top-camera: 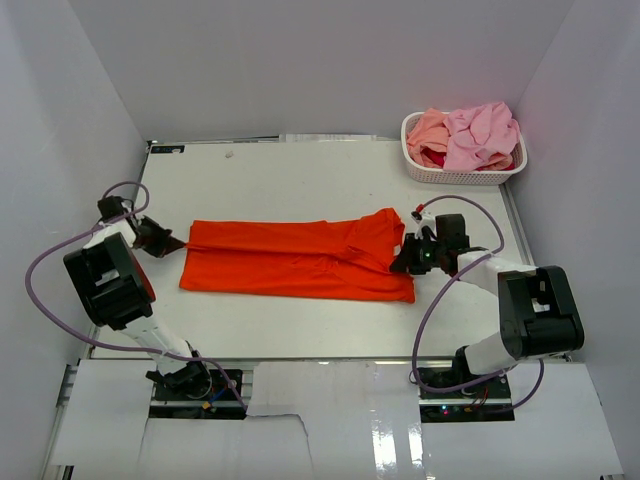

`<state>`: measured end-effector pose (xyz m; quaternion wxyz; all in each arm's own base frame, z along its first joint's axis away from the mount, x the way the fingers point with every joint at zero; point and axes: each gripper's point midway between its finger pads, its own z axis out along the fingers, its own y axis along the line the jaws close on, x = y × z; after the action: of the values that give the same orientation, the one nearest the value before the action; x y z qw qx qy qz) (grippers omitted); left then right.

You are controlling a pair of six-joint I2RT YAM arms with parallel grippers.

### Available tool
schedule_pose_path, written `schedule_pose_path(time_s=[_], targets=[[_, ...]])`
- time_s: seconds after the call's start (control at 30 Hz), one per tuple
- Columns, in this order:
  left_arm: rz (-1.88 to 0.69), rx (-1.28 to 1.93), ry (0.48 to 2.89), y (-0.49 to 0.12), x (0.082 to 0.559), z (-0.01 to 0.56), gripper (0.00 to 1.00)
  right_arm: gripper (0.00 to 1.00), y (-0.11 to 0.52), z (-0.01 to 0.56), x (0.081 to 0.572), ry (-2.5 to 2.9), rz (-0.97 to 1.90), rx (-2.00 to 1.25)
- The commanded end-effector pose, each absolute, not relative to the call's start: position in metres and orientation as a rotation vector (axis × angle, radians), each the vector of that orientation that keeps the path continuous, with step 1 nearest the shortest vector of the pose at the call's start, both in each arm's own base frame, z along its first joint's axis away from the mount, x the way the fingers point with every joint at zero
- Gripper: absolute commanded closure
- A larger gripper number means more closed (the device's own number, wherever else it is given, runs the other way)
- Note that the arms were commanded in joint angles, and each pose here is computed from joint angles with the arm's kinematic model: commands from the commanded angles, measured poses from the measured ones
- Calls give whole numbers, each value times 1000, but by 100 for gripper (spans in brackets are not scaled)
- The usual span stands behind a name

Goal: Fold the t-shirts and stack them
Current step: Fold the other side of the tshirt into a rectangle

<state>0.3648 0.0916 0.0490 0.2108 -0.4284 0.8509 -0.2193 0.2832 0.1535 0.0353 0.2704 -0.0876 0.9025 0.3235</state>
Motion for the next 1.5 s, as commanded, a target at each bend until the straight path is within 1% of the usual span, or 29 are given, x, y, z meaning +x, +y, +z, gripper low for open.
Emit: schedule_pose_path(time_s=[0.0,0.07,0.1,0.2,0.23,0.27,0.37,0.4,0.5,0.57,0.63,0.73,0.77,0.8,0.83,0.87,0.9,0.93,1.0,1.1,1.13,1.27,1.33,1.4,1.43,1.47], targets=[[-608,-1171,2351,91,362,55,100,90,147,31,281,2455,783,-268],[-610,-1186,2355,90,359,52,100,85,147,29,279,2472,729,-294],[-612,-1193,2361,89,357,50,100,71,148,29,278,2476,719,-308],[-622,-1199,2369,87,355,46,85,50,152,28,278,2483,670,-344],[-626,-1198,2369,86,355,46,74,47,153,29,280,2482,645,-354],[-619,-1195,2362,87,356,49,69,41,153,32,283,2470,629,-361],[-570,-1187,2322,95,359,62,60,38,151,44,292,2438,565,-360],[-546,-1187,2305,98,360,68,59,37,150,48,295,2428,550,-356],[-429,-1184,2233,115,364,92,53,37,142,66,306,2392,472,-330],[-366,-1171,2157,126,369,120,52,37,136,80,313,2372,422,-309],[-354,-1132,2087,131,375,149,51,37,132,91,319,2356,383,-291],[-429,-1030,2016,126,390,178,50,26,134,109,333,2310,377,-280],[-464,-993,2011,122,396,183,50,24,136,112,337,2312,389,-282],[-513,-957,2017,115,402,187,50,22,142,127,348,2284,411,-289],[-544,-941,2027,112,407,186,50,20,149,121,352,2311,462,-307],[-585,-935,2049,111,416,178,50,12,154,122,357,2317,491,-315],[-651,-914,2067,104,419,174,50,11,157,113,362,2349,514,-315],[-689,-914,2075,101,422,170,50,10,163,125,373,2319,568,-320],[-756,-898,2095,94,430,158,49,9,167,126,389,2317,623,-311],[-791,-858,2122,86,440,149,48,8,166,117,407,2338,646,-295],[-811,-846,2131,83,442,147,48,7,166,125,417,2318,653,-294],[-869,-797,2160,70,453,140,48,9,162,116,438,2329,717,-269],[-877,-765,2173,62,460,139,47,13,161,108,443,2342,752,-260],[-881,-738,2191,54,465,136,47,21,161,102,451,2350,776,-255],[-884,-723,2189,52,469,138,47,29,161,102,453,2350,784,-251],[-899,-705,2193,48,471,138,47,32,162,103,457,2343,791,-250]])
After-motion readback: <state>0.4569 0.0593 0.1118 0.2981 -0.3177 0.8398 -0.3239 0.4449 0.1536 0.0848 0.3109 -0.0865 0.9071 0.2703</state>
